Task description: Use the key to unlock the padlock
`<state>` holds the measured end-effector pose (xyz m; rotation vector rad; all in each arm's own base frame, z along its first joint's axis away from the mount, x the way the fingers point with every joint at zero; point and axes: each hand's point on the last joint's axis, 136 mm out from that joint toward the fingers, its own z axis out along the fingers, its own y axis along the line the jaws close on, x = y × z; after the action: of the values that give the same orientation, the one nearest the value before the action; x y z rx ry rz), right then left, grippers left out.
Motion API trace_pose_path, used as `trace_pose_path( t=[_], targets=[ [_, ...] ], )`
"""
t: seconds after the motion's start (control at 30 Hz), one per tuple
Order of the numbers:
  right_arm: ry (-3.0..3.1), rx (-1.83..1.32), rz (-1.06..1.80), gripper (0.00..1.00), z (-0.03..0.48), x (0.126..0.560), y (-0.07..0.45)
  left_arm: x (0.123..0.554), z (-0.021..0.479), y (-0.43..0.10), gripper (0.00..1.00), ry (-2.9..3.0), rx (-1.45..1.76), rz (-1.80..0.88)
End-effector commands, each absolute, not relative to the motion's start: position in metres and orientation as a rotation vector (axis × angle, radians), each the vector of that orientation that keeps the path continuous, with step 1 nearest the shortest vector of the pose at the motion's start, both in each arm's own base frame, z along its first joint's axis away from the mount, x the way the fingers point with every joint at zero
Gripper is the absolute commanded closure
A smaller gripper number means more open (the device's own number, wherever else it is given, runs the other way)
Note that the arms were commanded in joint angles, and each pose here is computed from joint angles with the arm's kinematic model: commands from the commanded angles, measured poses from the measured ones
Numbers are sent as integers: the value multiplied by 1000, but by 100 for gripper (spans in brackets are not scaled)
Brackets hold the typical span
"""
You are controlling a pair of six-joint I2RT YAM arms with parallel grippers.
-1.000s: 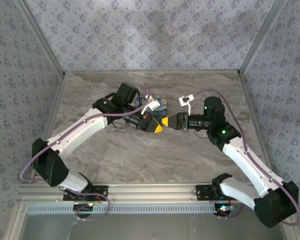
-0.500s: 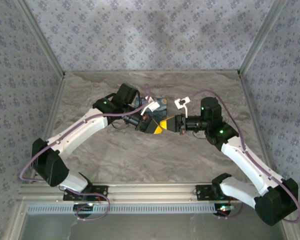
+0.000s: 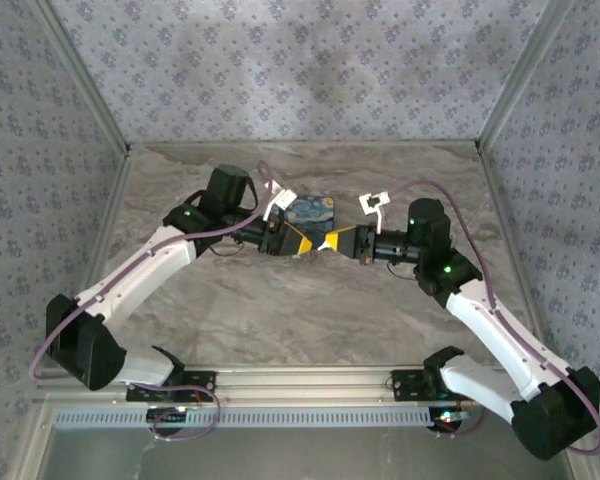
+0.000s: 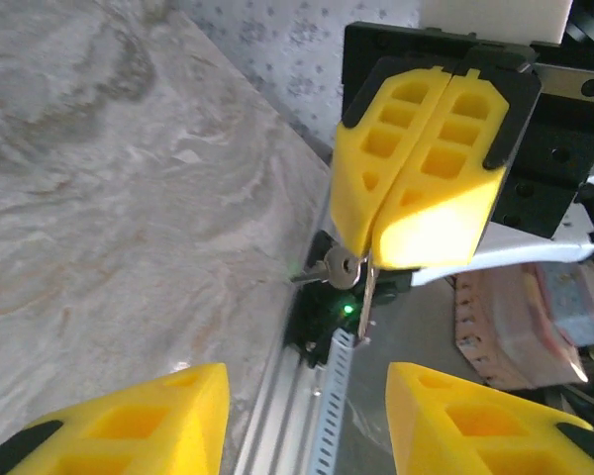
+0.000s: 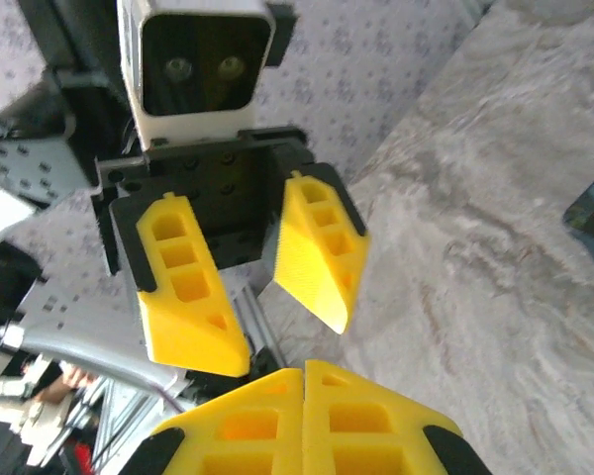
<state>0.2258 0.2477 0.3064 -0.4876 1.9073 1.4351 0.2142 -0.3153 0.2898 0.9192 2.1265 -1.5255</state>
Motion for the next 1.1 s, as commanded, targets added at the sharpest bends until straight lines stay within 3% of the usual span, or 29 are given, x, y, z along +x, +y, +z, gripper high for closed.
trace_pose_path(
  t=[0.0,0.2,0.6,0.67,1.07],
  targets=[
    [1819,-351,1389,100,320,243,238,227,310,-314,51,2037,808,-1486],
    [1706,-196,1397,100,334,259,232,249,323,-309,38,1900,572,-1486],
    [1540,-98,1442,100,355,262,246,253,355,-326,32,1683,462,-1666],
    [1538,-95,1441,100,356,263,248,249,360,-329,36,1657,472,-1690],
    [1514,-64,1437,100,356,264,246,239,362,-341,81,1650,542,-1703]
  ],
)
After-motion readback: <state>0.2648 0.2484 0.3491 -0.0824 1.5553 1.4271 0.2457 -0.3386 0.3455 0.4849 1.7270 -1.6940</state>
